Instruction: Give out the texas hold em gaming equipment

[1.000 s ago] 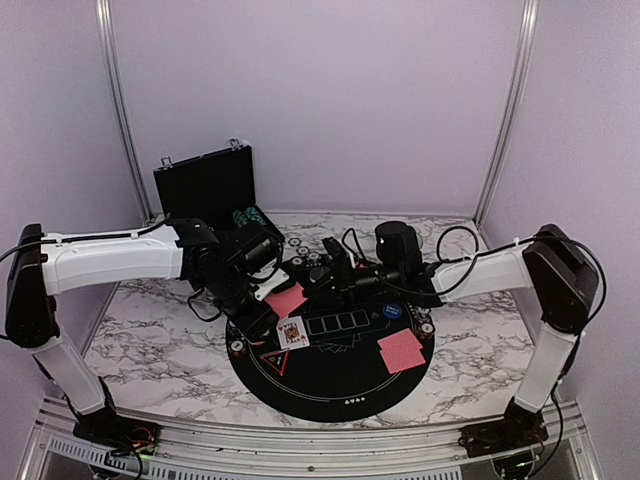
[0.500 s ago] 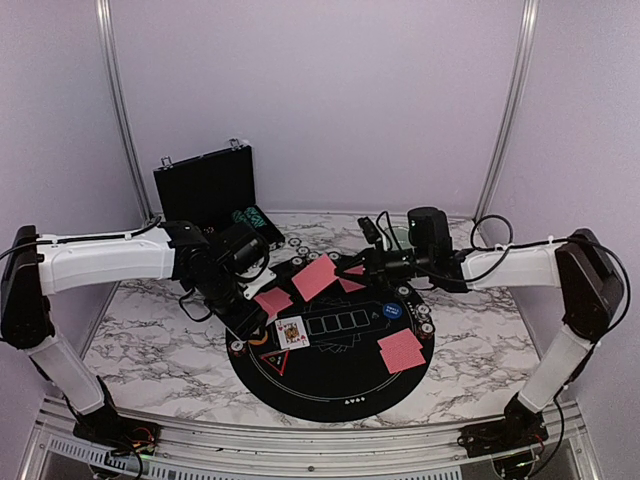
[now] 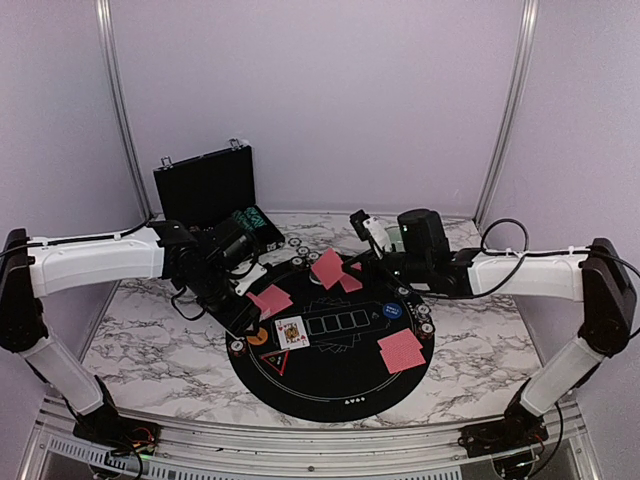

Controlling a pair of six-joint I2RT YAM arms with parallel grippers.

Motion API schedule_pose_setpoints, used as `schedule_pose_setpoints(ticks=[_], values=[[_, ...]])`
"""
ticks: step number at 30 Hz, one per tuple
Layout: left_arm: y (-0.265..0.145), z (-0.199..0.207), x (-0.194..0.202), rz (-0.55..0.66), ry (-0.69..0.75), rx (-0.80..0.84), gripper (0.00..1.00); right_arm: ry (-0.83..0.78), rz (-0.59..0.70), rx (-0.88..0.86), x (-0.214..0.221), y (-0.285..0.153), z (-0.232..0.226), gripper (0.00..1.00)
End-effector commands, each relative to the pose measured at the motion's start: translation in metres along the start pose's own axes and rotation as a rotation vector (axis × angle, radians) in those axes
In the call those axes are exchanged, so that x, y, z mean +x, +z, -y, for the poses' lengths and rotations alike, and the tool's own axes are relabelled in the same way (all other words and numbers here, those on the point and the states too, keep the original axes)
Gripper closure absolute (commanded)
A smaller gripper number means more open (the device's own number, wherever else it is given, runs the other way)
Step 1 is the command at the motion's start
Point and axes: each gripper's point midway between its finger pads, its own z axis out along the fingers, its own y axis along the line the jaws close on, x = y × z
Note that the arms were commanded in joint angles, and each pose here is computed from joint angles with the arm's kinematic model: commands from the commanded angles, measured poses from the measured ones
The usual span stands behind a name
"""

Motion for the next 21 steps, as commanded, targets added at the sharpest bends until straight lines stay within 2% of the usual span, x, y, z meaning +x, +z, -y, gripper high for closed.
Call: schedule_pose_setpoints(ticks=[1, 5, 10, 21], values=[[-0.009, -0.002, -0.004, 0.043, -0.020, 0.007, 0.50, -0.338, -0.002, 0.172, 0.005, 0.011, 0.001, 1.00], [-0.010, -0.005, -0.003, 0.047, -0.026, 0.003, 0.50, -0.507, -0.038, 0.259, 0.016, 0.021, -0.007, 1.00], [-0.010, -0.006, -0.003, 0.050, -0.030, 0.002, 0.50, -0.645, -0.065, 0.313, 0.027, 0.031, -0.017, 1.00], [-0.010, -0.008, -0.002, 0.049, -0.032, 0.001, 0.50, -0.719, -0.140, 0.320, 0.061, 0.051, -0.026, 1.00]])
